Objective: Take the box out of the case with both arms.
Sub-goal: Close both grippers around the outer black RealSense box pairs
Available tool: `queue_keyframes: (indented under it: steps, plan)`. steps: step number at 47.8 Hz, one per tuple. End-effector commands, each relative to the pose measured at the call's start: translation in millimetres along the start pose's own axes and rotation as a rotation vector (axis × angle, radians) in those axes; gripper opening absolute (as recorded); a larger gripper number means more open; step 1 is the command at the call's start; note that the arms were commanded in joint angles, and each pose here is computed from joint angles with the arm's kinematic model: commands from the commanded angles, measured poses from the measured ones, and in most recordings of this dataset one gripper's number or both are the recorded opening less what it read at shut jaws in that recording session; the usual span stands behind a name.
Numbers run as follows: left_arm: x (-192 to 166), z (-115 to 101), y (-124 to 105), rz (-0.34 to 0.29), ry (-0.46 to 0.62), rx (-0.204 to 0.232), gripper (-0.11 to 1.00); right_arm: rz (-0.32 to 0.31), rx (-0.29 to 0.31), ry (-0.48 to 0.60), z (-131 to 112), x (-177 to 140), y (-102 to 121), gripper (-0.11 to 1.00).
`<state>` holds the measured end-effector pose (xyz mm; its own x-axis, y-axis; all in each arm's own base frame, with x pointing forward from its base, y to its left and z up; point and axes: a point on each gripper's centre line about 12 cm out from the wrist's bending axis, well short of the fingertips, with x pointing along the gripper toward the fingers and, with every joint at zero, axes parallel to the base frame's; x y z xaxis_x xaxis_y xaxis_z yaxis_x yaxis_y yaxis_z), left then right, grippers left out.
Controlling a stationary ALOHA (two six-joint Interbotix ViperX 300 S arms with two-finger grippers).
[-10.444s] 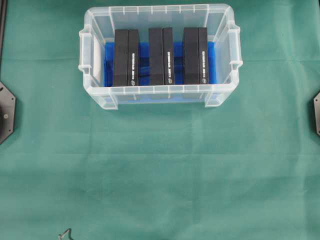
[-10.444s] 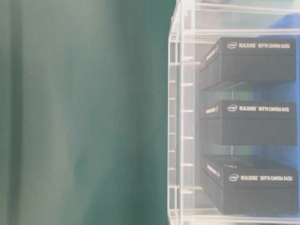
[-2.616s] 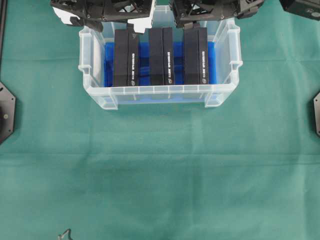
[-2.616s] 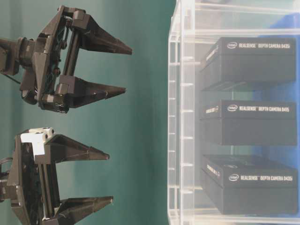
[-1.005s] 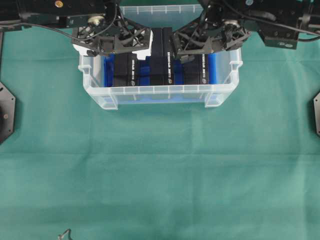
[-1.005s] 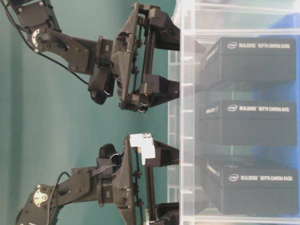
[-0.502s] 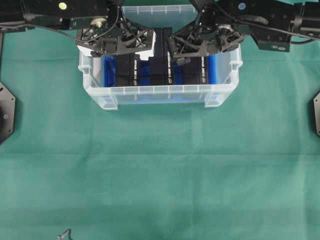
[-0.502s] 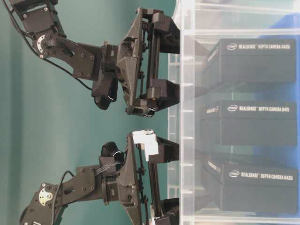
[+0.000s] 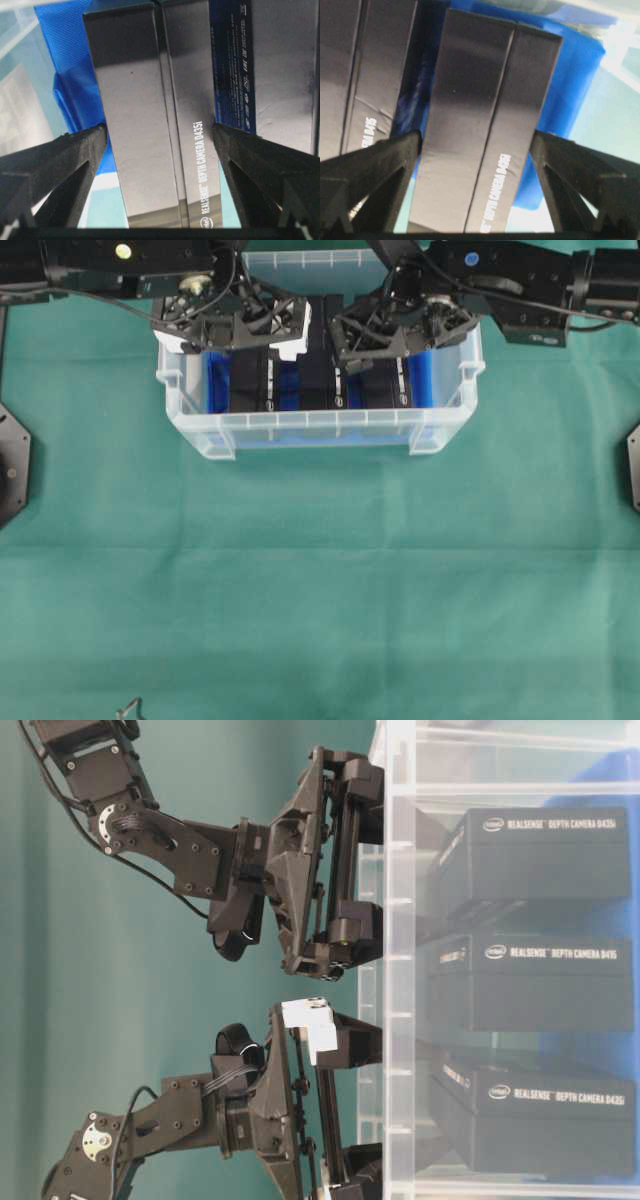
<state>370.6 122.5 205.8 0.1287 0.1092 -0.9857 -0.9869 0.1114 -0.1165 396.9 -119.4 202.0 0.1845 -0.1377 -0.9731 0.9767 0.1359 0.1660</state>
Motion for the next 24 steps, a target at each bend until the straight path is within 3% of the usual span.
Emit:
queue_keyframes:
  steps: [1, 16, 21, 24]
  plan:
    - [11.5, -1.3, 13.3, 0.054, 0.020, -0.002, 0.92, -0.006, 0.007, 0.003, 0.7, 0.2, -2.9, 0.97]
    - [10.1, -5.7, 14.0, 0.080, 0.036, 0.010, 0.90, -0.012, 0.009, 0.006, 1.1, -0.6, -3.4, 0.97]
    - [10.3, -6.9, 14.9, 0.088, 0.041, 0.011, 0.78, -0.044, 0.011, 0.016, 0.0, -1.1, -7.0, 0.94]
    - [9.5, -8.2, 14.1, 0.082, 0.038, 0.018, 0.67, -0.054, 0.024, 0.014, 0.2, -1.1, -8.2, 0.86]
